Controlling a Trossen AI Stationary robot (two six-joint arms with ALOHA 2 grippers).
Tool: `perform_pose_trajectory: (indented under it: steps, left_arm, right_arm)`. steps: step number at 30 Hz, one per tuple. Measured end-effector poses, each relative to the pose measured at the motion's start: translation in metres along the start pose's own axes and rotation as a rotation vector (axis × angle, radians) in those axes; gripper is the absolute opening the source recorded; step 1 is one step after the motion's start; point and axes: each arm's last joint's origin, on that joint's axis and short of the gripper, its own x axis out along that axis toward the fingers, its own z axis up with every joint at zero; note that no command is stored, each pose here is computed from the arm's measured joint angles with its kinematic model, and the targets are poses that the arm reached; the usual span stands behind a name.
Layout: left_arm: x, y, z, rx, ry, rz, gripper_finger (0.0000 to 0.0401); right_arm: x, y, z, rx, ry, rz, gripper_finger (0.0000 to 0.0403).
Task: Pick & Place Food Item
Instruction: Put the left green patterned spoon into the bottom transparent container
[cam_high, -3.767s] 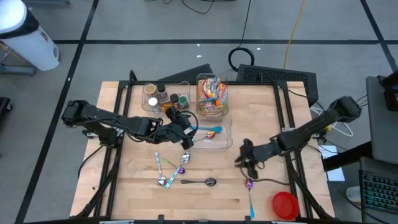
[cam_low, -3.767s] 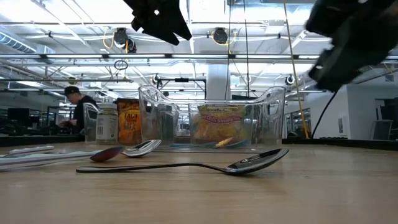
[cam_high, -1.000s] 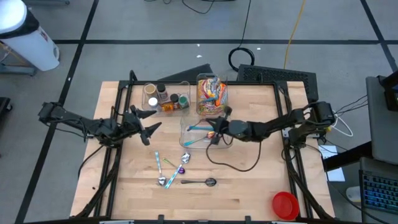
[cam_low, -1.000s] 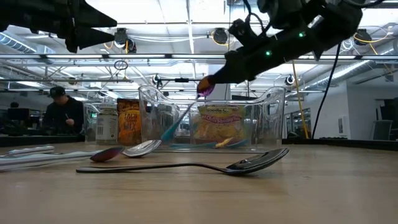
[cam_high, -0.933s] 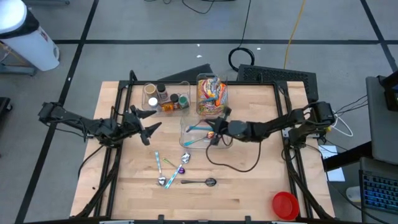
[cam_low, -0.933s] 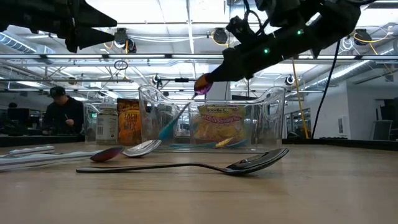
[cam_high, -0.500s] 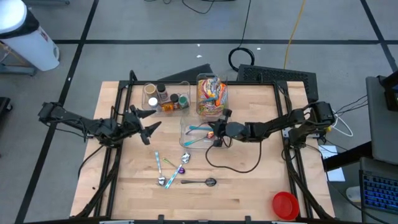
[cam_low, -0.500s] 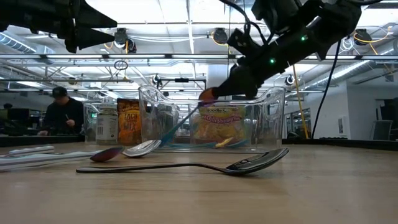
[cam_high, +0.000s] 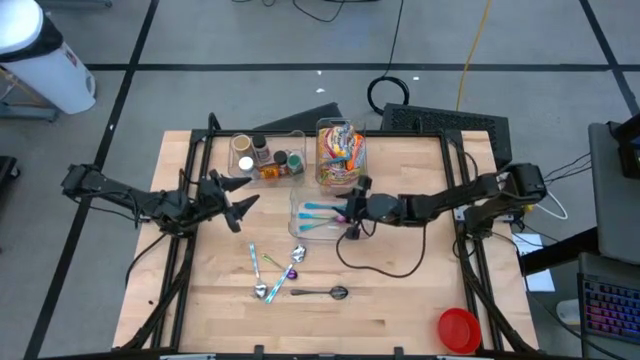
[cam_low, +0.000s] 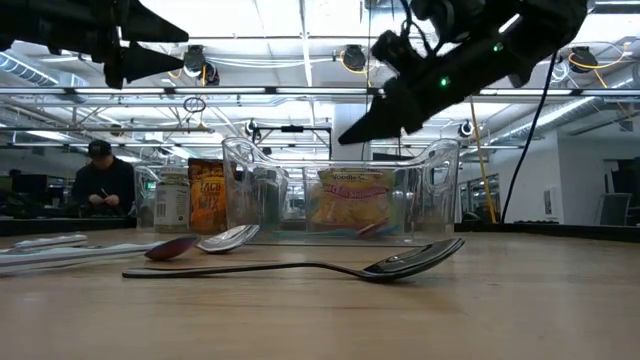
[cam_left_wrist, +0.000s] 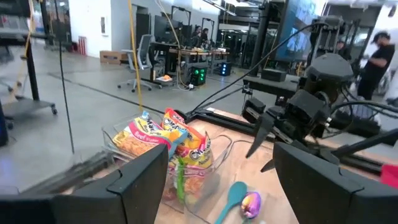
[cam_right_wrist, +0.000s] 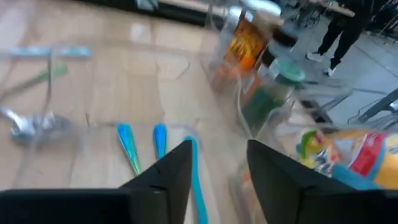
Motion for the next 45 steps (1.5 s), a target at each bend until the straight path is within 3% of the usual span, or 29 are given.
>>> perform_pose_trajectory:
  steps: [5,11,16,21,26,32,36,42,45]
  left_arm:
    - [0.0,0.0,0.0,-0.037,0.0,0.0,0.0299]
    - [0.0,0.0,0.0,-0.008,0.0,0.005,0.0299]
    - [0.0,0.0,-0.002,-0.034,0.018,-0.012,0.0299]
    - [0.004,-0.006,-0.009,-0.074,0.073,-0.108,0.0299]
    - [0.011,-0.018,-0.025,-0.126,0.209,-0.268,0.0299]
    - [0.016,-0.042,-0.039,-0.192,0.501,-0.342,0.0299]
    - [0.013,-0.071,-0.04,-0.116,0.747,-0.416,0.0298]
    - [0.001,-0.113,-0.053,0.119,0.876,-0.617,0.0298]
    - [-0.004,-0.122,-0.07,0.154,0.95,-0.621,0.0298]
  right_arm:
    - [-0.02,-0.005,0.018,0.053,-0.065,0.02,0.0181]
    - [-0.06,-0.009,0.041,0.101,-0.192,0.254,0.0198]
    - [-0.091,-0.012,0.038,0.109,-0.275,0.4,0.0193]
    - [-0.108,-0.017,0.024,0.126,-0.344,0.402,0.0184]
    - [-0.113,-0.019,0.01,0.148,-0.432,0.387,0.0178]
    - [-0.115,-0.019,0.004,0.159,-0.501,0.375,0.0176]
    - [-0.115,-0.019,0.004,0.158,-0.499,0.374,0.0175]
    - [-0.115,-0.019,0.004,0.14,-0.503,0.368,0.0173]
    - [-0.115,-0.019,0.003,0.132,-0.501,0.367,0.0171]
